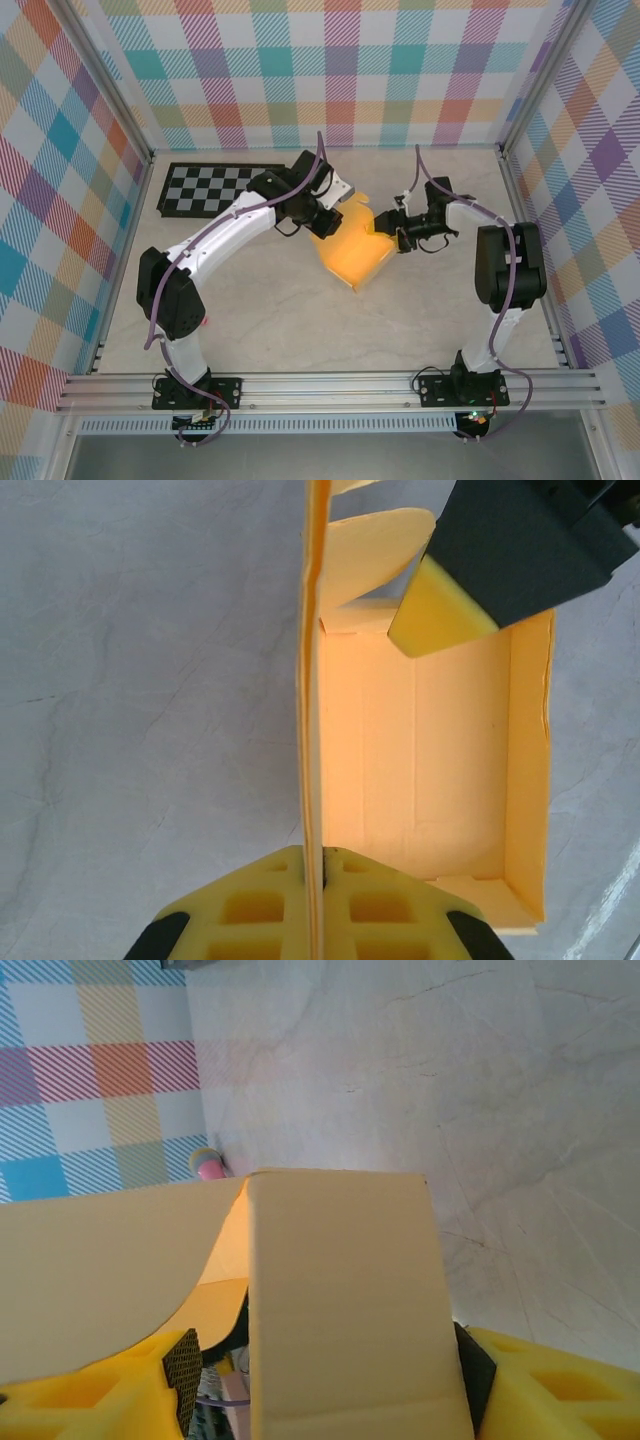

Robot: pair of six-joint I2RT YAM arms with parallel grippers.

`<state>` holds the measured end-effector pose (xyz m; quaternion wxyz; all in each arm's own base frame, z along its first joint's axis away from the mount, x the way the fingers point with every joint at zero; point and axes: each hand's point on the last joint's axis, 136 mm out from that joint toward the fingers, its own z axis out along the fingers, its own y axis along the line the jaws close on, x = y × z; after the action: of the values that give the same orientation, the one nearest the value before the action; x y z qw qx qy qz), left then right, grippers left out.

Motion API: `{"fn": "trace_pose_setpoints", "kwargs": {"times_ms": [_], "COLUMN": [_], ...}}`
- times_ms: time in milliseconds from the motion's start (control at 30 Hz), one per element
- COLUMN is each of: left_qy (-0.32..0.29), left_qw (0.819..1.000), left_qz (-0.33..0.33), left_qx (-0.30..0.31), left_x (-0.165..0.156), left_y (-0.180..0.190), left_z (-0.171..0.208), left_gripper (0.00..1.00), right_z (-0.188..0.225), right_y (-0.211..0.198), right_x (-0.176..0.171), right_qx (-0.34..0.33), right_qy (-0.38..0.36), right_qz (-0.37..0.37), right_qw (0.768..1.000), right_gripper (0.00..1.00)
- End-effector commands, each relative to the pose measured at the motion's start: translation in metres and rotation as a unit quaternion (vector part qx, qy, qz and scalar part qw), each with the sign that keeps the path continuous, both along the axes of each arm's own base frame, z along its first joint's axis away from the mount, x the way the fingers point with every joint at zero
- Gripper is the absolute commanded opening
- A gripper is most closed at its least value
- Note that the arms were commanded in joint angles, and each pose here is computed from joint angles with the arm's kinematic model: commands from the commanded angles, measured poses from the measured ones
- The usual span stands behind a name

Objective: Fold the paper box

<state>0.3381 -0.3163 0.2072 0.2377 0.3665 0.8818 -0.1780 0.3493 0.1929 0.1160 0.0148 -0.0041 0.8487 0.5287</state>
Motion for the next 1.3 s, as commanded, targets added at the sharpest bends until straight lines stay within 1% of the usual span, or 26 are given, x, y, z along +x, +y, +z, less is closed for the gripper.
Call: {"fn": "trace_pose_setpoints", "kwargs": {"times_ms": [0, 100, 233, 333, 500, 667, 867, 1067, 1233, 1267], "left_qy": [-0.03, -0.033, -0.031, -0.031, -0.026, -0.025, -0.017, -0.013, -0.009, -0.007], "left_qw": [0.999, 0.999, 0.999, 0.999, 0.999, 0.999, 0.999, 0.999, 0.999, 0.999], "left_qz": [-0.01, -0.011, -0.011, -0.009, -0.005, -0.002, 0.002, 0.005, 0.008, 0.008], "left_qx": [-0.017, -0.021, -0.024, -0.027, -0.028, -0.033, -0.038, -0.04, -0.043, -0.043], "left_x": [-0.003, -0.003, -0.003, -0.002, -0.003, -0.002, -0.001, -0.001, 0.0, -0.001], "left_y": [0.003, 0.003, 0.002, 0.001, 0.0, -0.001, -0.003, -0.005, -0.006, -0.006], "left_z": [0.024, 0.027, 0.028, 0.028, 0.027, 0.028, 0.025, 0.025, 0.023, 0.022], "left_gripper": [0.0, 0.0, 0.0, 0.0, 0.0, 0.0, 0.0, 0.0, 0.0, 0.0], "right_z": [0.022, 0.028, 0.027, 0.021, 0.016, 0.012, 0.003, -0.015, -0.02, -0.021], "right_y": [-0.001, -0.006, -0.006, -0.007, -0.006, -0.004, -0.003, 0.002, 0.007, 0.007], "right_x": [0.0, 0.001, 0.0, 0.001, 0.0, -0.002, -0.003, -0.011, -0.015, -0.015], "right_qx": [0.052, 0.082, 0.075, 0.072, 0.071, 0.061, 0.039, -0.008, -0.012, -0.012], "right_qy": [0.008, 0.023, 0.034, 0.043, 0.05, 0.053, 0.054, 0.056, 0.043, 0.042], "right_qz": [-0.009, -0.016, -0.011, -0.013, -0.011, -0.004, 0.001, 0.021, 0.031, 0.032], "right_qw": [0.999, 0.996, 0.996, 0.996, 0.996, 0.997, 0.998, 0.998, 0.998, 0.999], "right_gripper": [0.67, 0.65, 0.61, 0.54, 0.54, 0.53, 0.42, 0.41, 0.4, 0.38]}}
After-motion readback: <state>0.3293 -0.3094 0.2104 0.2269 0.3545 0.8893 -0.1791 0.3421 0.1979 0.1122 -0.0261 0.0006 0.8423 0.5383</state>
